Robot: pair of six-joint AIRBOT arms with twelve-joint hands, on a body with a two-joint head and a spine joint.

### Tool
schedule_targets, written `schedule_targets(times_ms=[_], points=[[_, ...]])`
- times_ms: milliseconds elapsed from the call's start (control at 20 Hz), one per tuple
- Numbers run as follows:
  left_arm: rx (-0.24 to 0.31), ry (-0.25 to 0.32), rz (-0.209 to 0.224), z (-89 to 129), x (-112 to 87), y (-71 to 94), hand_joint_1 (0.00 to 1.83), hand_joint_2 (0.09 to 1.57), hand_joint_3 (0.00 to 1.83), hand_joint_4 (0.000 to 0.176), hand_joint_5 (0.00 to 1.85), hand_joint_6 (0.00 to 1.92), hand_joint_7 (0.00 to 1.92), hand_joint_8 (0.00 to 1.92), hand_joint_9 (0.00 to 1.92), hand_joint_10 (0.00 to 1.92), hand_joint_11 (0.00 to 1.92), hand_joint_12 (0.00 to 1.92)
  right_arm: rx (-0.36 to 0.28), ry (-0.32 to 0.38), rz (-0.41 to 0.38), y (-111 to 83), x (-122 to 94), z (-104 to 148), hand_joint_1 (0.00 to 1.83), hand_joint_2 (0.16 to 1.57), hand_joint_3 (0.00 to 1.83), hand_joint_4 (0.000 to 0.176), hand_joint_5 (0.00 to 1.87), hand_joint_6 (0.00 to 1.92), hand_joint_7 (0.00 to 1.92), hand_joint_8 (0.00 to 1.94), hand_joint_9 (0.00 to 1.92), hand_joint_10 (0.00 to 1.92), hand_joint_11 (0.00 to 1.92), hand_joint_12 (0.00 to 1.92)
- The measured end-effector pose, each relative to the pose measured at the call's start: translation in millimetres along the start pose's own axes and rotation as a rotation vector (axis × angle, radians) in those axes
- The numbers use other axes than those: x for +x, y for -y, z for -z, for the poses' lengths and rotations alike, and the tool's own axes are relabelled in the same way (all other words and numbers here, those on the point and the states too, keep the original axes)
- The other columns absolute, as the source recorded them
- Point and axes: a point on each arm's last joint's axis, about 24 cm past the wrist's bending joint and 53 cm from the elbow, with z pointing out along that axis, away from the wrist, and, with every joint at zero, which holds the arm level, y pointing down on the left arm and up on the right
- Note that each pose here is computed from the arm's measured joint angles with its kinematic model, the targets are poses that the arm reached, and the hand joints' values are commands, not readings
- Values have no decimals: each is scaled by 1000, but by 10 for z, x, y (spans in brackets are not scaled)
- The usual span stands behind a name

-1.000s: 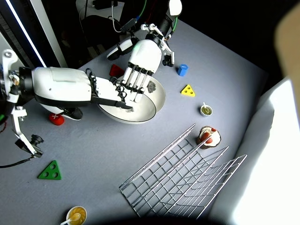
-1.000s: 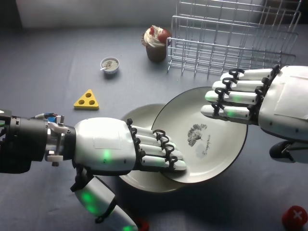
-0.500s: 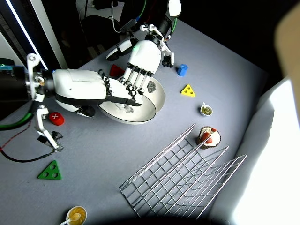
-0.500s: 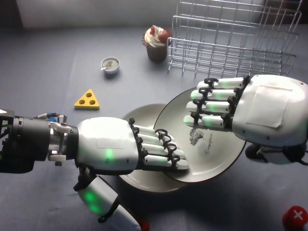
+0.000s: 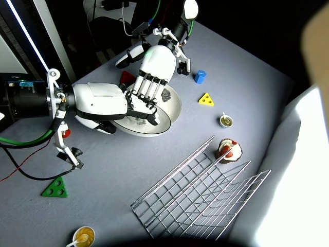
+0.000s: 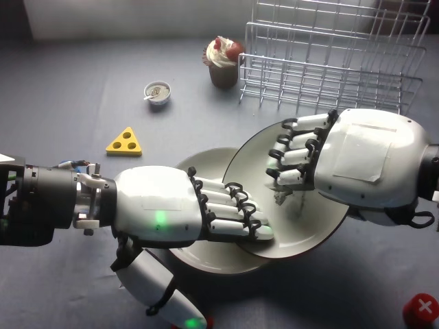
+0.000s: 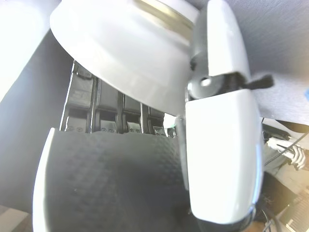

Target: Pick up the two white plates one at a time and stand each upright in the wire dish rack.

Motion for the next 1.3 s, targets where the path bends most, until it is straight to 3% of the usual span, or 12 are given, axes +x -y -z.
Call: schedule_targets(times_ms=[100,300,350,400,450,550,600,650,900,950,1200,1300], points=[[0,2,3,0,-5,1,0,950,0,0,150,2,198,1,208,4,176,17,-9,4,23,-22,-9,0,1503,1006,0,0,1082,723,1356,32,1264,462,1045,1252],[-1,3,5,14,-10,-5,0,953,1,0,151,2,194,1,199,1,177,17,-44,34,50,-140,-90,11,1499,1012,0,0,1097,750,1342,19,1199,574,1064,1252],[-2,10,12,26,-29,-8,0,954,1,0,146,0,194,1,200,1,175,16,-46,38,48,-155,-115,8,1421,1012,0,0,1126,776,1319,149,1212,659,1125,826],[-3,24,25,45,-65,-12,0,958,3,0,154,3,204,5,208,4,181,18,-46,39,46,-165,-130,9,1405,1016,0,0,1109,815,1259,292,1218,680,1201,587],[-5,33,31,78,-98,-7,0,955,1,0,151,2,200,3,200,1,170,14,-52,43,48,-199,-163,2,1481,1013,2,0,1077,797,1278,185,1226,553,1097,1113],[-8,45,22,150,-167,-16,0,956,1,0,148,2,202,3,206,3,171,13,-52,56,23,-234,-248,6,1404,1021,0,0,1075,863,1242,344,1221,675,1197,584],[-13,56,19,193,-220,-30,0,958,2,0,149,2,196,0,199,0,166,11,-56,62,16,-271,-291,2,1481,1014,0,0,1070,817,1271,209,1216,564,1103,1098],[-24,65,11,258,-276,-54,0,954,0,0,150,2,197,1,200,1,170,13,-55,72,9,-289,-356,7,1496,1015,1,0,1066,815,1284,166,1205,559,1070,1222],[-67,149,-4,642,-641,-130,0,948,0,0,161,3,201,1,201,1,176,14,-29,124,-41,-274,-645,71,1500,1014,0,0,1072,794,1323,85,1186,586,1064,1250],[-72,158,-12,693,-686,-135,0,959,3,0,150,0,194,0,194,0,164,9,-31,126,-43,-293,-666,73,1499,1019,1,0,1058,814,1270,178,1191,581,1059,1261],[-107,173,-33,986,-765,-183,0,948,0,0,150,3,199,4,210,6,186,18,-17,174,-105,-300,-922,97,1502,1010,0,0,1073,771,1314,116,1237,517,1053,1257],[-125,179,-37,1084,-790,-219,0,959,2,0,146,2,187,0,196,0,174,12,9,196,-144,-219,-1055,107,1410,1006,0,0,1090,793,1304,249,1278,587,1211,566]])
